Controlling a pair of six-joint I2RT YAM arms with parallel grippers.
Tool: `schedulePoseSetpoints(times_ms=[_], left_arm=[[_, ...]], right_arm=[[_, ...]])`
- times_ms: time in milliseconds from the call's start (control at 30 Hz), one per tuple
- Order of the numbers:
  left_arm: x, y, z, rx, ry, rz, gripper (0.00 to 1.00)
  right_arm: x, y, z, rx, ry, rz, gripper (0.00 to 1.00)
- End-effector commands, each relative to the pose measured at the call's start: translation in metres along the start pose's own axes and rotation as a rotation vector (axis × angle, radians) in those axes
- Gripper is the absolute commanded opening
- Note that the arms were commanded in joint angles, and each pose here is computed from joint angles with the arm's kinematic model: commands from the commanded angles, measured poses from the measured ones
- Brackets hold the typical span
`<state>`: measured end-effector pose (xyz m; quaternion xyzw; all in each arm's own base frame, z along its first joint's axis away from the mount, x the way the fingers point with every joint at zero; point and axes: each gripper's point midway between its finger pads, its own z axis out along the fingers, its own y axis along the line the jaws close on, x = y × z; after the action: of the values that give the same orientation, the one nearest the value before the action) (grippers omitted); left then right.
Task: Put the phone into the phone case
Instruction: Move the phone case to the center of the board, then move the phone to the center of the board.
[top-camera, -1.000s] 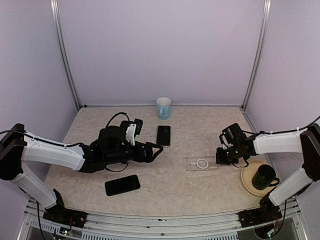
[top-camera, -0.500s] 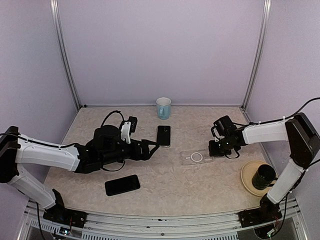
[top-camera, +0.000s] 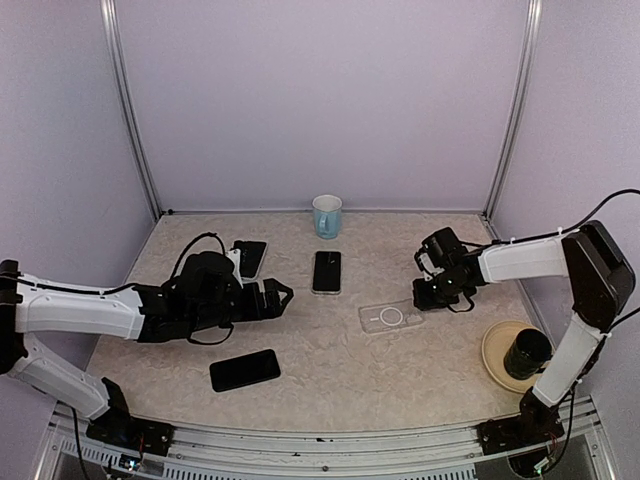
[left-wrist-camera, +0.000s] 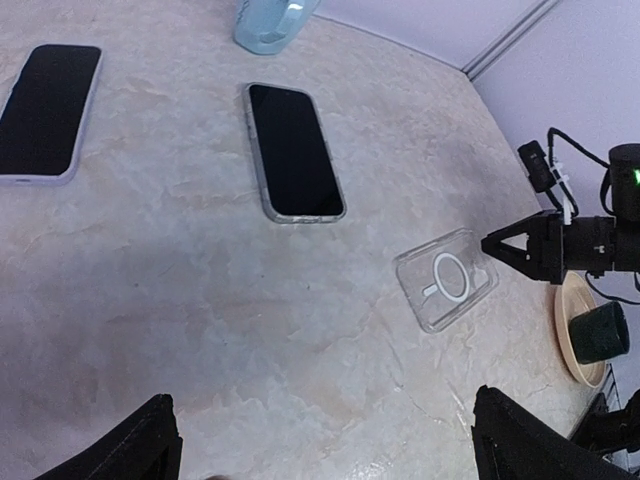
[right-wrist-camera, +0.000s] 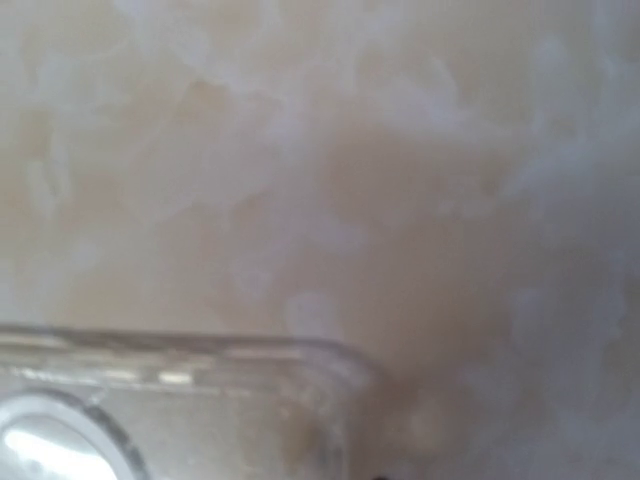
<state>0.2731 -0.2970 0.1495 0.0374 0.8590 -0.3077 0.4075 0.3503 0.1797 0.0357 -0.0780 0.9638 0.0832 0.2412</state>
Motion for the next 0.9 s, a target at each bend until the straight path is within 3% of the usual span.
schedulePoseSetpoints(times_ms=[0, 200, 433, 733, 867], left_arm=[[0.010, 0.033, -0.017, -0.152, 0.045, -0.054, 0.99], [0.015, 0.027, -0.034, -0.086, 0.069, 0.023, 0.99], [0.020, 0.030, -0.046, -0.092, 0.090, 0.141, 0.99], [0.059, 0.084, -0.059, -0.378, 0.231, -0.066, 0.99], [0.076, 0.095, -0.072, -0.437, 0.241, -0.199, 0.99]], right_arm=[[-0.008, 0.007, -0.005, -0.011, -0.010, -0.030, 0.31], [-0.014, 0.009, -0.016, -0.017, -0.029, -0.053, 0.50], [-0.017, 0.016, -0.033, -0.059, -0.051, -0.094, 0.62], [-0.022, 0.044, -0.058, -0.159, -0.106, -0.143, 0.82], [-0.022, 0.068, -0.064, -0.215, -0.114, -0.185, 0.85]])
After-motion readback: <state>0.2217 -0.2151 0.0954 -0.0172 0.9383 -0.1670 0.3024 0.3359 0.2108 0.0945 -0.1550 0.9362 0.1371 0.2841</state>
